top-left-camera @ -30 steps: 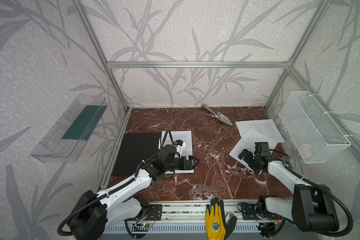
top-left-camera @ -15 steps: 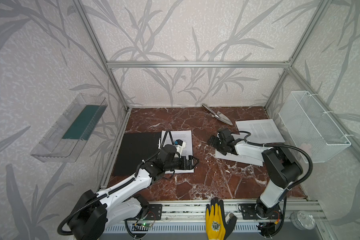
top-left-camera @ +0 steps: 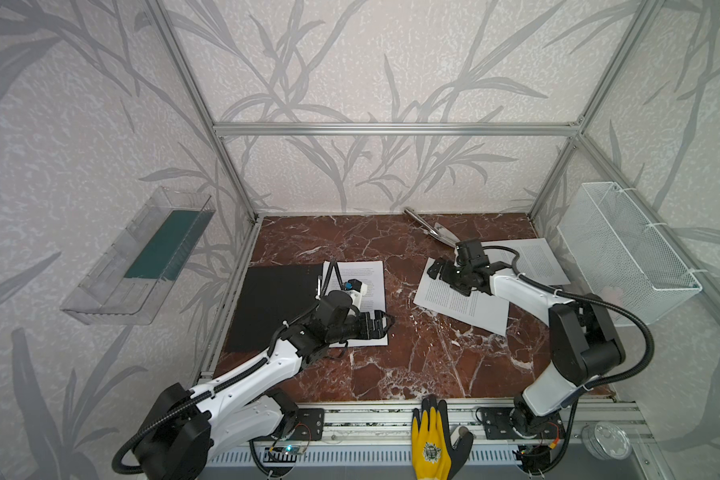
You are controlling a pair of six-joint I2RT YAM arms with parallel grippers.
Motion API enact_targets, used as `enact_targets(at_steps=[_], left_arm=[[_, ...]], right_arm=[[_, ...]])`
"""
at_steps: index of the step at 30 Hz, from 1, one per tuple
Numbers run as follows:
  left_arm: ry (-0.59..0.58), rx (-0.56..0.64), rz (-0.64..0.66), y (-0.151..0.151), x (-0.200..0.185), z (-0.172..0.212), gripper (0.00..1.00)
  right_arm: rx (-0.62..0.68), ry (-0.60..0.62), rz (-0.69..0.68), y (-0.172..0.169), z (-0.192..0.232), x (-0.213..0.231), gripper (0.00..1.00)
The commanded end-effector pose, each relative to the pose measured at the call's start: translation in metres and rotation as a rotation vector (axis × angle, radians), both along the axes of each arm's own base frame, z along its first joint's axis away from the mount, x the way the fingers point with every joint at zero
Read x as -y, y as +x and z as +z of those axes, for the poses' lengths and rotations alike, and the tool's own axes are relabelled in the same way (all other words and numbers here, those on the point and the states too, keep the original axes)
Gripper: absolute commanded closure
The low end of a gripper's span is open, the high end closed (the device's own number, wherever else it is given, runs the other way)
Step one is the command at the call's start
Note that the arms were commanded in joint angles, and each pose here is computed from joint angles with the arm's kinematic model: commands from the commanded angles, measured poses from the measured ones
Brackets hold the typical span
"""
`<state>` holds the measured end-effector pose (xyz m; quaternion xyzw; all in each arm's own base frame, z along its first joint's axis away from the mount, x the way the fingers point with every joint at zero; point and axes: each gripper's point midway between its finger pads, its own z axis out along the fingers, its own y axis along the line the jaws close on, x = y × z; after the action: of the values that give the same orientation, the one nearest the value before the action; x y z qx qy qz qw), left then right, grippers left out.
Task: Put the files into the folder
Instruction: 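Drag the right-held sheet toward the folder while the left gripper reaches toward it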
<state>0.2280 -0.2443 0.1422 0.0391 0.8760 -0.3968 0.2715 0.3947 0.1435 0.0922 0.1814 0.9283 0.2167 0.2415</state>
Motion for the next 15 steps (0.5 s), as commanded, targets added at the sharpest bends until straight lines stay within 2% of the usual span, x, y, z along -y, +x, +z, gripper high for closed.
enact_targets(at_steps=[1,4,7,15], left_arm=[[-0.046,-0.006,-0.011,-0.001,0.007,0.003,0.01],[-0.027,-0.032,-0.060,-0.004,0.021,-0.001,0.01],[-0.065,-0.068,-0.057,-0.001,0.037,-0.001,0.01],[-0.124,-0.169,-0.070,0.006,0.086,-0.015,0.04]], right_arm=[[-0.122,-0.093,-0.032,-0.038,-0.031,0.056,0.01],[-0.141,-0.094,-0.092,-0.048,-0.040,0.089,0.01],[-0.156,-0.092,-0.125,-0.056,-0.048,0.108,0.01],[-0.233,-0.048,-0.121,-0.076,-0.074,0.100,0.01]])
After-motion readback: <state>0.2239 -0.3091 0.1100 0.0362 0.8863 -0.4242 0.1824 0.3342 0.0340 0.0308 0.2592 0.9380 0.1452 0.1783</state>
